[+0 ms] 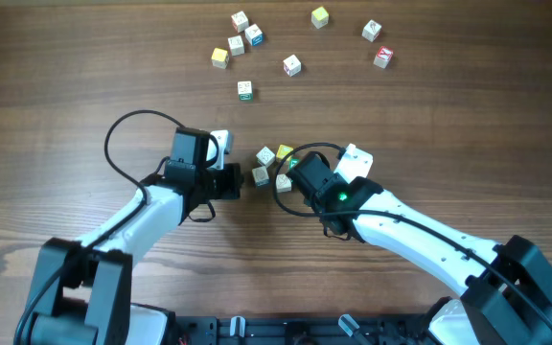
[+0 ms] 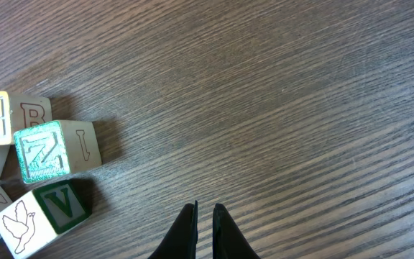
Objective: Form a circle
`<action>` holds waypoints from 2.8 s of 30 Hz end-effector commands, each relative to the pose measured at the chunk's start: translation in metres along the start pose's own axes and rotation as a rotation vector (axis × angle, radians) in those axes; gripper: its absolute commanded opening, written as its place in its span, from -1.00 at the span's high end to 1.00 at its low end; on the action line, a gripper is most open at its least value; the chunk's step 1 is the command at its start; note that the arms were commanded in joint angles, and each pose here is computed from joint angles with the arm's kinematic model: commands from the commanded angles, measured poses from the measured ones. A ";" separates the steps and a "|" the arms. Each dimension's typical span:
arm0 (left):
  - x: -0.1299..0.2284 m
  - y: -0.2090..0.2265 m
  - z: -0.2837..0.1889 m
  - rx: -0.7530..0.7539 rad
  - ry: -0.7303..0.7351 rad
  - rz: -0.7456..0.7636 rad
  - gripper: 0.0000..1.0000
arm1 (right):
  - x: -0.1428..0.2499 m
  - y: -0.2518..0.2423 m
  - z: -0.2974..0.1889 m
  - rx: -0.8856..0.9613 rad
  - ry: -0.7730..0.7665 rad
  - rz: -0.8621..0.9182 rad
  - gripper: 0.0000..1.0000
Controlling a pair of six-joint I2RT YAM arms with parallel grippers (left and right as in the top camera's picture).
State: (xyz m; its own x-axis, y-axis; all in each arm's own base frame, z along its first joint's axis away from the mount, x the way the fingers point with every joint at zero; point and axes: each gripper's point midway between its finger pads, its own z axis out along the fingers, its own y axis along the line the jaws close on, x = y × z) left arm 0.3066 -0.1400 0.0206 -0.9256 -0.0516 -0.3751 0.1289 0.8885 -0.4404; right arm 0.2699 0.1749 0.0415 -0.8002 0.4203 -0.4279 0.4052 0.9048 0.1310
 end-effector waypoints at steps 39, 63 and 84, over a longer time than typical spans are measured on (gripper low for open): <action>0.006 -0.025 0.018 0.079 0.029 -0.009 0.92 | -0.002 -0.005 0.004 0.026 -0.020 0.014 0.72; 0.010 -0.025 0.018 0.082 0.046 -0.015 0.92 | -0.002 -0.006 0.004 0.026 -0.021 0.014 0.72; 0.010 -0.031 0.018 0.116 0.051 -0.011 0.92 | -0.002 -0.006 0.004 0.027 -0.023 0.014 0.72</action>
State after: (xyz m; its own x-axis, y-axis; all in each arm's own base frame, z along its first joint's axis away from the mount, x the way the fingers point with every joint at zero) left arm 0.2997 -0.1715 0.0160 -0.9403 -0.0386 -0.3381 0.1524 0.8405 -0.5198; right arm 0.2699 0.1748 0.0414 -0.7986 0.4236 -0.4276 0.4083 0.9032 0.1321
